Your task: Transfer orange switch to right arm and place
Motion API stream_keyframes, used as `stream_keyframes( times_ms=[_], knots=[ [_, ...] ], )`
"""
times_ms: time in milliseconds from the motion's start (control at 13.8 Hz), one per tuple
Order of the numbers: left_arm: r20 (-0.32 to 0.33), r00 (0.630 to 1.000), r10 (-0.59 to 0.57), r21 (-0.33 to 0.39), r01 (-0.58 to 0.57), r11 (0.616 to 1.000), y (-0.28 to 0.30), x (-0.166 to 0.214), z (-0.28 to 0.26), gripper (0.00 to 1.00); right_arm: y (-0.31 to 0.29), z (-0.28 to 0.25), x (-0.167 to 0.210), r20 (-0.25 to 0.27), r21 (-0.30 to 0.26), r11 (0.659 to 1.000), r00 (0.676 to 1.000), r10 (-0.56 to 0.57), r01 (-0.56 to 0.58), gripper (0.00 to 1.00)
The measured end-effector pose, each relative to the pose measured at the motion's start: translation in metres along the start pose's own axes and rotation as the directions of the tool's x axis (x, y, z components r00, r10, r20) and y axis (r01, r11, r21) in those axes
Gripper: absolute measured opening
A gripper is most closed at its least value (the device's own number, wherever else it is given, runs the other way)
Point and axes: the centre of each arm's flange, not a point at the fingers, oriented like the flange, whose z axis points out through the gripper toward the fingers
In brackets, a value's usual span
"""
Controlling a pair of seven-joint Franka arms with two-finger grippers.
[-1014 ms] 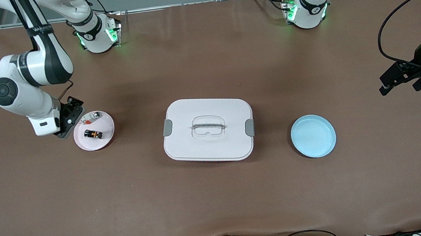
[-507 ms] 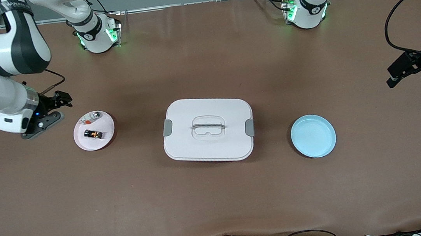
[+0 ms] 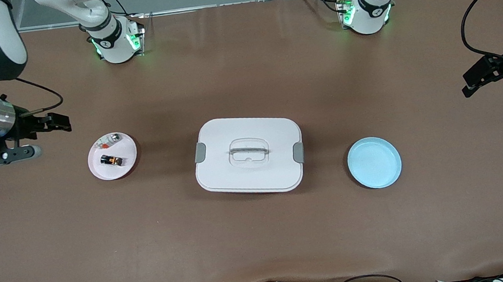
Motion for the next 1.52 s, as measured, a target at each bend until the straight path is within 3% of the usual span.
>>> stream_keyframes(
  times_ms=[290,652,1159,1376,1521],
  knots=[
    [0.029,1.0,0.005,0.002,-0.005,1.0,0.003,-0.004,0.002,1.0,0.013,-0.016,0.02,-0.019,-0.001,0.999,0.999,0.033,-0.033,1.0],
    [0.039,0.999,0.005,0.003,-0.005,1.0,0.002,-0.006,0.0,1.0,0.036,-0.075,0.012,-0.138,0.005,0.997,0.988,0.073,-0.073,1.0],
    [0.039,0.999,0.01,0.002,-0.01,1.0,0.005,-0.007,-0.001,1.0,0.046,-0.117,-0.014,-0.213,0.018,0.996,0.973,0.093,-0.092,1.0],
    [0.034,0.999,0.012,0.002,-0.012,1.0,0.006,-0.007,-0.003,1.0,0.046,-0.133,-0.033,-0.221,0.024,0.995,0.971,0.095,-0.092,1.0],
    [0.031,0.999,0.012,0.001,-0.012,1.0,0.006,-0.007,-0.005,1.0,0.047,-0.13,-0.037,-0.189,0.027,0.995,0.977,0.098,-0.095,1.0]
  ],
)
